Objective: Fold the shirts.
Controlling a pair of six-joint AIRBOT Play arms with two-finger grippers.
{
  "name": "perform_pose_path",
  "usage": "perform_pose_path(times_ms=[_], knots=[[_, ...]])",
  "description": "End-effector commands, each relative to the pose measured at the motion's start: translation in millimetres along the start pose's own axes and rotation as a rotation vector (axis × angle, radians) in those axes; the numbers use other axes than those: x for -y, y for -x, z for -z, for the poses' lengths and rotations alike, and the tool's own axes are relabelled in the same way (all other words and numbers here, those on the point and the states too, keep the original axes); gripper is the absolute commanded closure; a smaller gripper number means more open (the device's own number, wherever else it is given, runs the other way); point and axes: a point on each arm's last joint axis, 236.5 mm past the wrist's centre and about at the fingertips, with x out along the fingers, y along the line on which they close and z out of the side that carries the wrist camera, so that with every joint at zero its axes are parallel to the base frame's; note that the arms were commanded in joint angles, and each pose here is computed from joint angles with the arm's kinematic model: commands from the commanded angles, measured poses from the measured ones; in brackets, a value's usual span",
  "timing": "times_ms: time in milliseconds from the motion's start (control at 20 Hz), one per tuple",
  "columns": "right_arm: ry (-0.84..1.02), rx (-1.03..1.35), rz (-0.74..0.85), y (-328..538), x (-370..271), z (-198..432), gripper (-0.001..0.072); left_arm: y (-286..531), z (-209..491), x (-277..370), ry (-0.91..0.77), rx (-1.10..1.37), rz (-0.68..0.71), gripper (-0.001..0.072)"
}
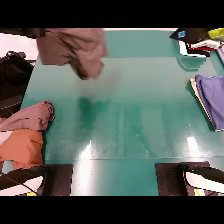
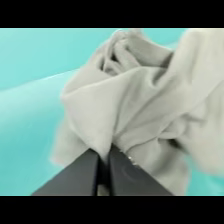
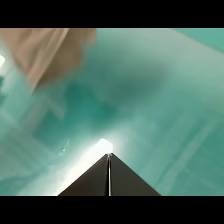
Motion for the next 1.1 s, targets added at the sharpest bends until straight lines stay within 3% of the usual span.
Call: perform_pose_path(times_ms=[0,250,350,500,600,700,850,1050], knots=[[-0.034,0.021,0.054,21.0,19.9,1.0,0.0695,15.2,5.4,96.6,-0.143,-0.021,0.200,0.0681],[-0.060,0.007,0.086,31.1,33.6,8.0,0.0695,-53.4,61.0,237.1,-0.302,-0.159,0.413,0.0661],[-0.060,0.001,0.085,31.1,33.5,9.2,0.0695,-79.2,77.1,264.7,-0.317,-0.181,0.447,0.0061],[-0.061,-0.021,0.082,30.9,32.6,14.4,0.0695,-100.9,81.2,219.0,-0.248,-0.238,0.353,0.0063],[-0.062,-0.034,0.079,30.9,31.8,17.6,0.0696,-114.2,92.8,149.9,-0.096,-0.339,0.241,0.0063],[-0.062,-0.034,0.079,30.9,31.9,17.6,0.0695,-129.0,127.4,103.3,0.075,-0.467,0.215,0.0064],[-0.064,-0.037,0.079,29.6,32.6,17.9,0.0695,-148.3,206.5,99.2,0.254,-0.661,0.308,0.0063],[-0.068,-0.040,0.076,27.5,33.2,17.9,0.0696,-169.8,307.1,131.0,0.366,-0.797,0.347,0.0064]])
